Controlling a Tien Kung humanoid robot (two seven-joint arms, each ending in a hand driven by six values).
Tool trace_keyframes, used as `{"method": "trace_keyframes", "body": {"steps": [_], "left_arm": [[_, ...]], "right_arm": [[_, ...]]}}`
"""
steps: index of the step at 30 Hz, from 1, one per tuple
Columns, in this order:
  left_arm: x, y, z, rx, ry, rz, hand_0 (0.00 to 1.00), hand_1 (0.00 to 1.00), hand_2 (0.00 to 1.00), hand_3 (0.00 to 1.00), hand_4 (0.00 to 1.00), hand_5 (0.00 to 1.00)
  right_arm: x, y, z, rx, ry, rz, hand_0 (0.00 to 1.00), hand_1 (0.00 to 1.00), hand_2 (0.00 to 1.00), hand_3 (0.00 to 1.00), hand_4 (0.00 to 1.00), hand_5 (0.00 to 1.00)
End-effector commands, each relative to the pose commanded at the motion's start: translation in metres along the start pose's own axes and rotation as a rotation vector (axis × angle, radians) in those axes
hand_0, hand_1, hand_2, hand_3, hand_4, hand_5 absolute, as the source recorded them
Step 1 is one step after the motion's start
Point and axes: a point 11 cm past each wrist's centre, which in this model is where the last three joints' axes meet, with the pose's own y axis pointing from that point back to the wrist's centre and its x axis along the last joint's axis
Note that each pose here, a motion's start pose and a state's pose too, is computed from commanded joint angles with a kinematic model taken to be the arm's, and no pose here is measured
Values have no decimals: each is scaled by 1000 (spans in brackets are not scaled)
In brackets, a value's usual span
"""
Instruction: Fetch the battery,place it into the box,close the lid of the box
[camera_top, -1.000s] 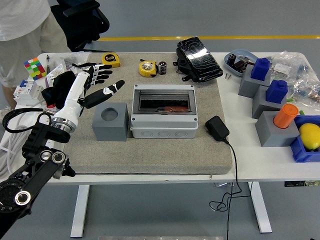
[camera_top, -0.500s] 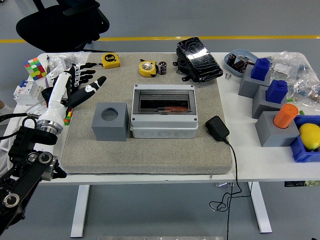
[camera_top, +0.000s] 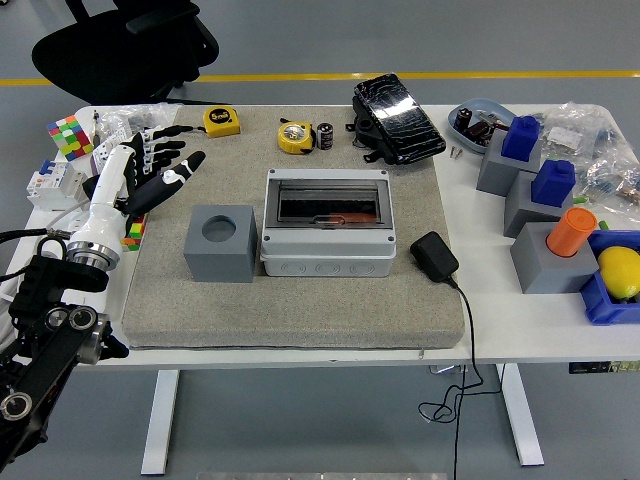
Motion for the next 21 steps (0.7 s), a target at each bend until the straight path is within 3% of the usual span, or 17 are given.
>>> {"method": "trace_keyframes", "body": {"steps": [21], "left_arm": [[-2, 2, 0, 9, 5, -15, 712, 706, 696, 736, 954, 503]], "right_arm": [[-1, 0, 0, -6, -4, -2, 501, 617, 660, 573, 955, 513]]}}
